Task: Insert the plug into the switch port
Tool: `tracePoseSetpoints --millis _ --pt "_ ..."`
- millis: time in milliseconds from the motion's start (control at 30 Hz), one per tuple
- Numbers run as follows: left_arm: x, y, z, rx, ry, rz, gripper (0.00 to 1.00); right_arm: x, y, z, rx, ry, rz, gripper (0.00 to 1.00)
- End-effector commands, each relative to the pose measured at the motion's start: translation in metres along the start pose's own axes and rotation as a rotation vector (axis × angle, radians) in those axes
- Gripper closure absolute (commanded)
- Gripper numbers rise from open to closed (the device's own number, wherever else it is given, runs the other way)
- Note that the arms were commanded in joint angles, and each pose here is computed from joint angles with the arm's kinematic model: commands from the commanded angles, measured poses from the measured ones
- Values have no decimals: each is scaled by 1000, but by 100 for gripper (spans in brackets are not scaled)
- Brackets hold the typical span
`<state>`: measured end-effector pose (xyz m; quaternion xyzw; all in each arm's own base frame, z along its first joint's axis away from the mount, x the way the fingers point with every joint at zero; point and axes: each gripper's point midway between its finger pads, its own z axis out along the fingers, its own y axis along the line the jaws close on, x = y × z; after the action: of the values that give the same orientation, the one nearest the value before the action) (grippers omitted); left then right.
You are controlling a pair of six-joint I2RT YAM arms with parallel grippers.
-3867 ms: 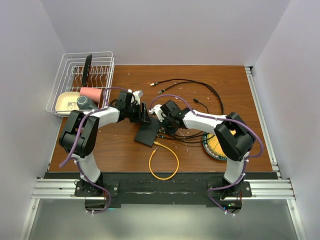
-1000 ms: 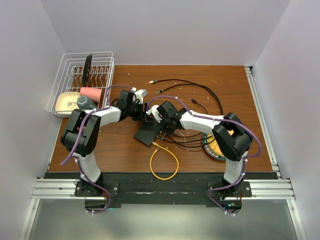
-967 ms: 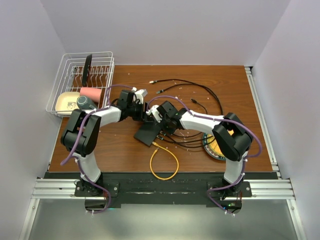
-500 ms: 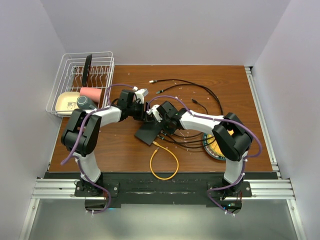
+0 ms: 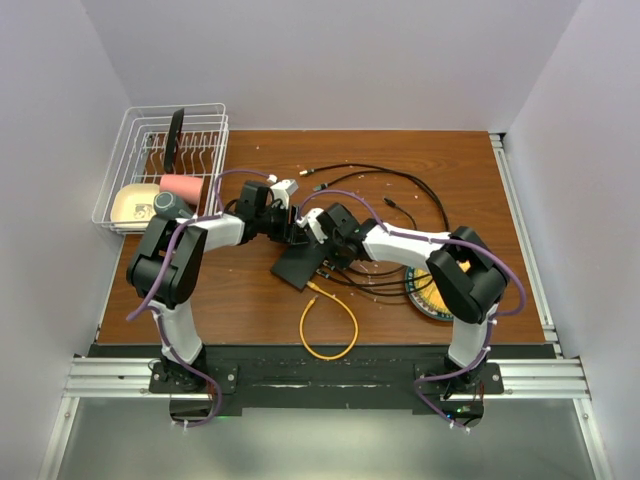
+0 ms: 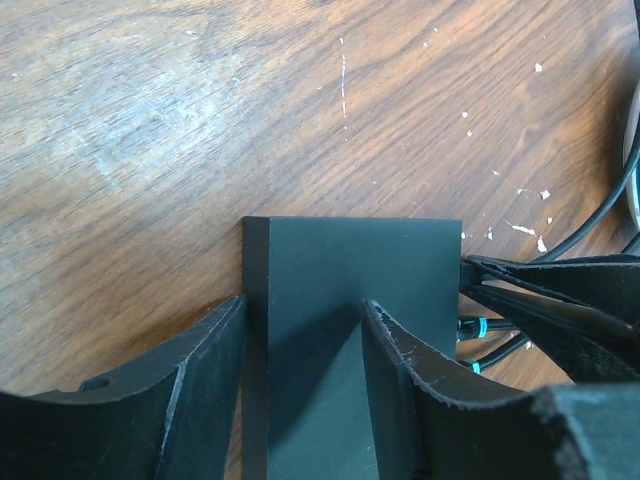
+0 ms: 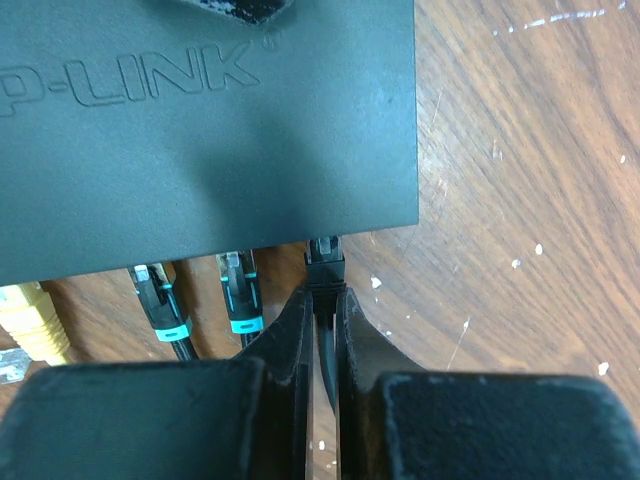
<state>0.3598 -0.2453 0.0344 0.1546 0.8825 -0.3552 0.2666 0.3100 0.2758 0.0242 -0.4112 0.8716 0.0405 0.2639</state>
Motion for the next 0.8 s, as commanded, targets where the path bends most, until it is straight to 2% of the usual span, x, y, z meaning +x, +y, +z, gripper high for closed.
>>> tracePoseSetpoints --millis 0,467,767 --pt "42 -66 1 304 165 -32 49 -143 10 -40 -77 -517 21 100" --pt "61 -88 0 381 258 -27 57 -164 9 -44 -81 -578 23 100" --pt "69 -131 -6 461 303 13 58 -203 12 -56 -119 -657 29 100"
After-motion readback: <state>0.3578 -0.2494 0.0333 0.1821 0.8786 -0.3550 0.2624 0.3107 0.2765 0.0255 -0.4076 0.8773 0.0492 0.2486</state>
